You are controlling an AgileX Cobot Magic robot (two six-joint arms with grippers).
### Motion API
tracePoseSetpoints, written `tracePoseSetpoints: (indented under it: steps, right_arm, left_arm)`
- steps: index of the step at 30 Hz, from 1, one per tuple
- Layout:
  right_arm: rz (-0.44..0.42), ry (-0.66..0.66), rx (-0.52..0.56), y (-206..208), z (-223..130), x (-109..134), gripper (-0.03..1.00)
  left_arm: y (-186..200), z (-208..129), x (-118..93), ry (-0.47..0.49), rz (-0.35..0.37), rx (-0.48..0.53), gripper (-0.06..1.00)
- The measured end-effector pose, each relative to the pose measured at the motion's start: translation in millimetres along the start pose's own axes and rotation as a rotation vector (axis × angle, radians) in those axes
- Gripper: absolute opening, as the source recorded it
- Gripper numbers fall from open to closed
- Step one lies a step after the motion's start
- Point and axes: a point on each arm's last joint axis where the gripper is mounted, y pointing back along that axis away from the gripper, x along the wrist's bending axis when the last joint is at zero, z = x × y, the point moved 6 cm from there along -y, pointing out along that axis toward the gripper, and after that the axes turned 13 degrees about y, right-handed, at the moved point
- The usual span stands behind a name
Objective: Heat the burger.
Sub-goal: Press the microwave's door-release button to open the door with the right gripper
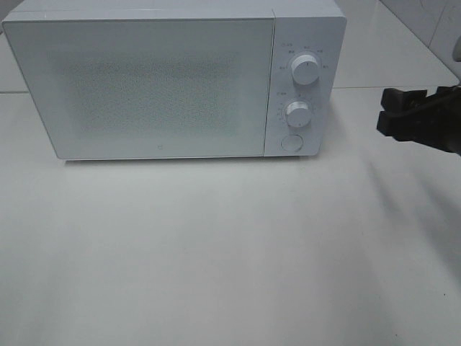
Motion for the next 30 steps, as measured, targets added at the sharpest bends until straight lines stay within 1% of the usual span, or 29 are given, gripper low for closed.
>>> tracePoseSetpoints:
  steps: [1, 2, 4, 6, 7, 8, 9, 10, 11, 13, 14, 16, 19, 25, 28, 29, 30]
  right_arm:
    - [0.011, 0.007, -0.002, -3, -2, 11, 0.68]
    - [0.011, 0.007, -0.002, -3, -2, 11, 0.68]
    - [0.007, 0.012, 0.0, -7, -7, 25, 0.68]
    - [0.001, 0.009, 0.007, -8, -10, 28, 0.68]
    - [-0.004, 0.012, 0.006, -10, -14, 37, 0.68]
    - [-0.004, 0.012, 0.006, -10, -14, 37, 0.68]
    - [-0.006, 0.01, 0.003, -10, -15, 42, 0.68]
    - [-0.005, 0.014, -0.012, -10, -17, 52, 0.68]
    - [-0.005, 0.014, -0.012, -10, -17, 52, 0.68]
    - [-0.004, 0.025, -0.024, -10, -20, 65, 0.68]
    - [-0.004, 0.025, -0.024, -10, -20, 65, 0.68]
    - [-0.007, 0.036, -0.029, -9, -24, 74, 0.68]
    - [-0.007, 0.042, -0.015, -9, -30, 80, 0.68]
    - [-0.011, 0.025, -0.006, -10, -33, 81, 0.68]
    - [-0.015, -0.009, -0.017, -10, -32, 80, 0.67]
    - [-0.016, -0.073, -0.023, -10, -31, 80, 0.66]
    - [-0.016, -0.109, -0.024, -10, -31, 80, 0.64]
  left_arm:
    - [0, 0, 0, 0.0, 0.0, 0.0, 0.99]
    - [0, 0, 0, 0.0, 0.0, 0.0, 0.99]
    - [0, 0, 0, 0.0, 0.0, 0.0, 0.99]
    - [0, 0, 0, 0.0, 0.0, 0.0, 0.99]
    - [0, 0, 0, 0.0, 0.0, 0.0, 0.99]
    - [0, 0, 0, 0.0, 0.0, 0.0, 0.99]
    - [0, 0, 0, 0.0, 0.0, 0.0, 0.99]
    - [0, 0, 0, 0.0, 0.0, 0.0, 0.99]
    - [0, 0, 0, 0.0, 0.0, 0.0, 0.99]
    - [0, 0, 0, 0.0, 0.0, 0.0, 0.99]
    - [0, 0, 0, 0.0, 0.0, 0.0, 0.99]
    - [0, 0, 0, 0.0, 0.0, 0.0, 0.99]
    - [0, 0, 0, 0.0, 0.0, 0.0, 0.99]
    - [0, 0, 0, 0.0, 0.0, 0.0, 0.99]
    - [0, 0, 0, 0.0, 0.0, 0.0, 0.99]
    - [0, 0, 0, 0.0, 0.0, 0.0, 0.99]
    - [0, 0, 0, 0.0, 0.0, 0.0, 0.99]
